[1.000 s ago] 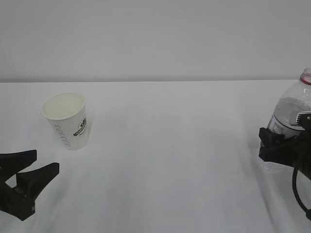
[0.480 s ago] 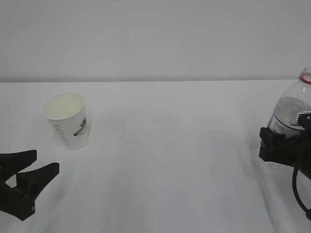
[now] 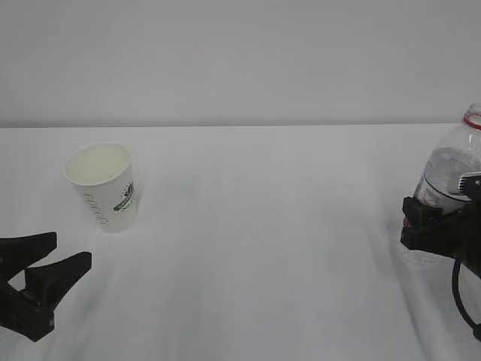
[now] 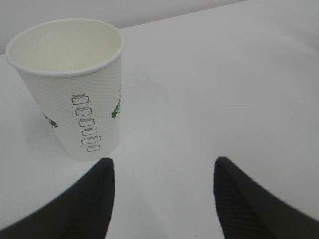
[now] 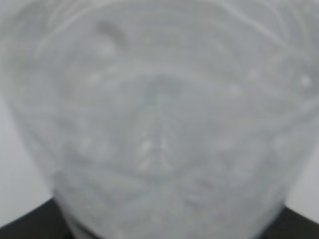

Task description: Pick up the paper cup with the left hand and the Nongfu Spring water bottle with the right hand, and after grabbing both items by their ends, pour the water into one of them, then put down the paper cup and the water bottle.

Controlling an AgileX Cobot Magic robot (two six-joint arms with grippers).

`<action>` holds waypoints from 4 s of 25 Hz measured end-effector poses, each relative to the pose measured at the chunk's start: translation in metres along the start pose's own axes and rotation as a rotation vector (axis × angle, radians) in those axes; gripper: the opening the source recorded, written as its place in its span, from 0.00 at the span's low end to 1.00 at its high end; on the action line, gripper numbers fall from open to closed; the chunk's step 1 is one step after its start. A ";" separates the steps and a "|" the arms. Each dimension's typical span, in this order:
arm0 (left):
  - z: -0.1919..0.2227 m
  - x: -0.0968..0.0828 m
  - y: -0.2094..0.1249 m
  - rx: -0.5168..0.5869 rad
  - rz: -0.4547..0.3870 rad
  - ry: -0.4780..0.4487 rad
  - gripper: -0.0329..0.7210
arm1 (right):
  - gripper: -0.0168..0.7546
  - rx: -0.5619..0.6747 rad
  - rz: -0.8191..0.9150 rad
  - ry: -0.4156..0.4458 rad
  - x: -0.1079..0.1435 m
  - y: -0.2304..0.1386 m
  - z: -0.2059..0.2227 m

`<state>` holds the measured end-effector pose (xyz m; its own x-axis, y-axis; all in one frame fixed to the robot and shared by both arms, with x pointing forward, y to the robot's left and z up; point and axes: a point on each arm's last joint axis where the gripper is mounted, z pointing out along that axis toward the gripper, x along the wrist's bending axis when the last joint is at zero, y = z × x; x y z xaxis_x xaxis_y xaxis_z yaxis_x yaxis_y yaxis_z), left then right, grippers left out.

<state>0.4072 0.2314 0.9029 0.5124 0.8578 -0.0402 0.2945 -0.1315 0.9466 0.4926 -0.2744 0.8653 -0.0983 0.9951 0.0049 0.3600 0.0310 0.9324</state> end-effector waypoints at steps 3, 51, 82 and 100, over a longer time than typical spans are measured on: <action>0.000 0.000 0.000 0.000 0.000 0.000 0.65 | 0.57 0.000 -0.006 0.002 0.000 0.000 0.000; -0.001 0.008 0.000 -0.005 -0.041 0.089 0.65 | 0.56 -0.096 0.017 -0.063 -0.005 0.049 -0.088; 0.031 0.016 0.016 -0.066 -0.106 0.063 0.83 | 0.55 -0.080 -0.027 -0.022 -0.001 0.056 -0.082; 0.056 0.024 -0.004 0.017 -0.193 0.086 0.96 | 0.55 -0.078 -0.027 -0.022 -0.001 0.056 -0.082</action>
<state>0.4632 0.2247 0.8806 0.3744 0.9072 -0.1919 0.3943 0.0316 0.9185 0.4370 -0.2815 0.9467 -0.0860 0.9959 -0.0282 0.2837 0.0516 0.9575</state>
